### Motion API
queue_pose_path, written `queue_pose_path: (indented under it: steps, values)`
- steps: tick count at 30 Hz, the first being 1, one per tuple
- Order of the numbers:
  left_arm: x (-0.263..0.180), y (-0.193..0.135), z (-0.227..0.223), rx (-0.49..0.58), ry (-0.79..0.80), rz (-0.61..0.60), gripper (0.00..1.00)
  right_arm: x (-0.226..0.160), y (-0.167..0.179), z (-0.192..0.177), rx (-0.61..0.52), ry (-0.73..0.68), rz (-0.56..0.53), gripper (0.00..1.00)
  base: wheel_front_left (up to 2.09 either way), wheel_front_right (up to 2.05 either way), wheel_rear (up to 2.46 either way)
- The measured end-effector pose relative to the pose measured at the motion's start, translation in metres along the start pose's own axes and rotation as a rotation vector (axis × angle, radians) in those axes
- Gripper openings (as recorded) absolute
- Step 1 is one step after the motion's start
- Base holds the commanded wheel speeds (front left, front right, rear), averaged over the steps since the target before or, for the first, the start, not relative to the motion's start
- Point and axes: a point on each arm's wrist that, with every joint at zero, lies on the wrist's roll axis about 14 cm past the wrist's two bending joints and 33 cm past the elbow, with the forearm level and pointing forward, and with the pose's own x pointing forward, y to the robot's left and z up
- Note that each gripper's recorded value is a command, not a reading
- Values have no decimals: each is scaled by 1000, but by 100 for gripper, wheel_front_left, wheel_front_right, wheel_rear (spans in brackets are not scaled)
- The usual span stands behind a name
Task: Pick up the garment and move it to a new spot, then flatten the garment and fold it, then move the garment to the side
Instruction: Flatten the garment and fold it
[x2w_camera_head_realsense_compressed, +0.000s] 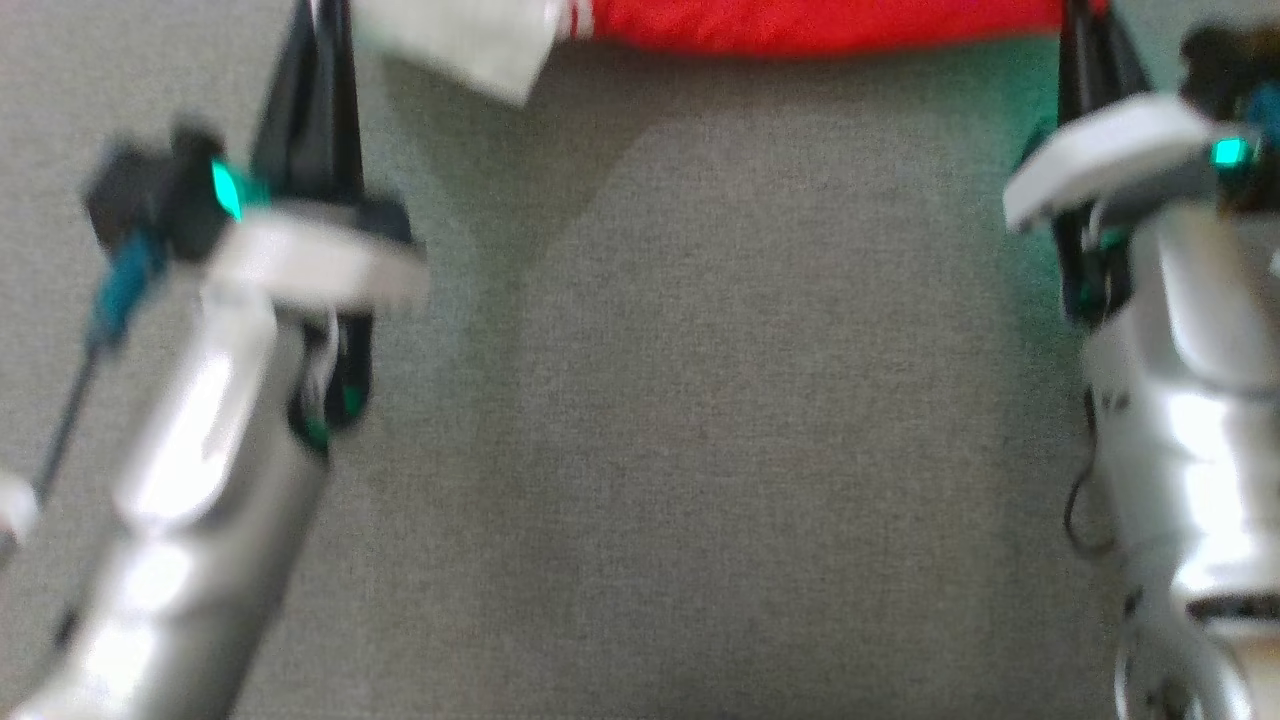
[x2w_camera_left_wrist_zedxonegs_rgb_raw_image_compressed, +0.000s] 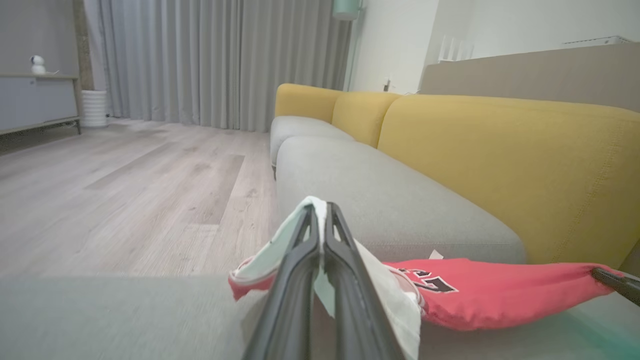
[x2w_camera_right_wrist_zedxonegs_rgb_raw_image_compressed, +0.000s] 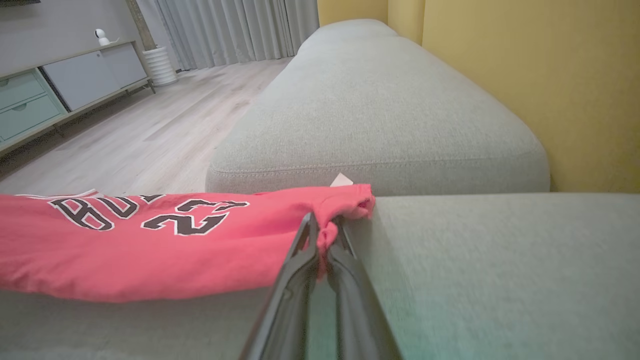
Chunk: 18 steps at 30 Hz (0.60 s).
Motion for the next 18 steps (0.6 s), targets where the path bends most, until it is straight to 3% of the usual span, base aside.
queue_pose_path:
  steps: [6,18]
  values:
    - [-68,-4,-23,-74,66,72,0,-47,-1,-9,50,-15,-16,0,0,0,0]
    - [-185,-25,-11,-93,117,156,0,-174,-3,-25,145,45,-60,0,0,0,0]
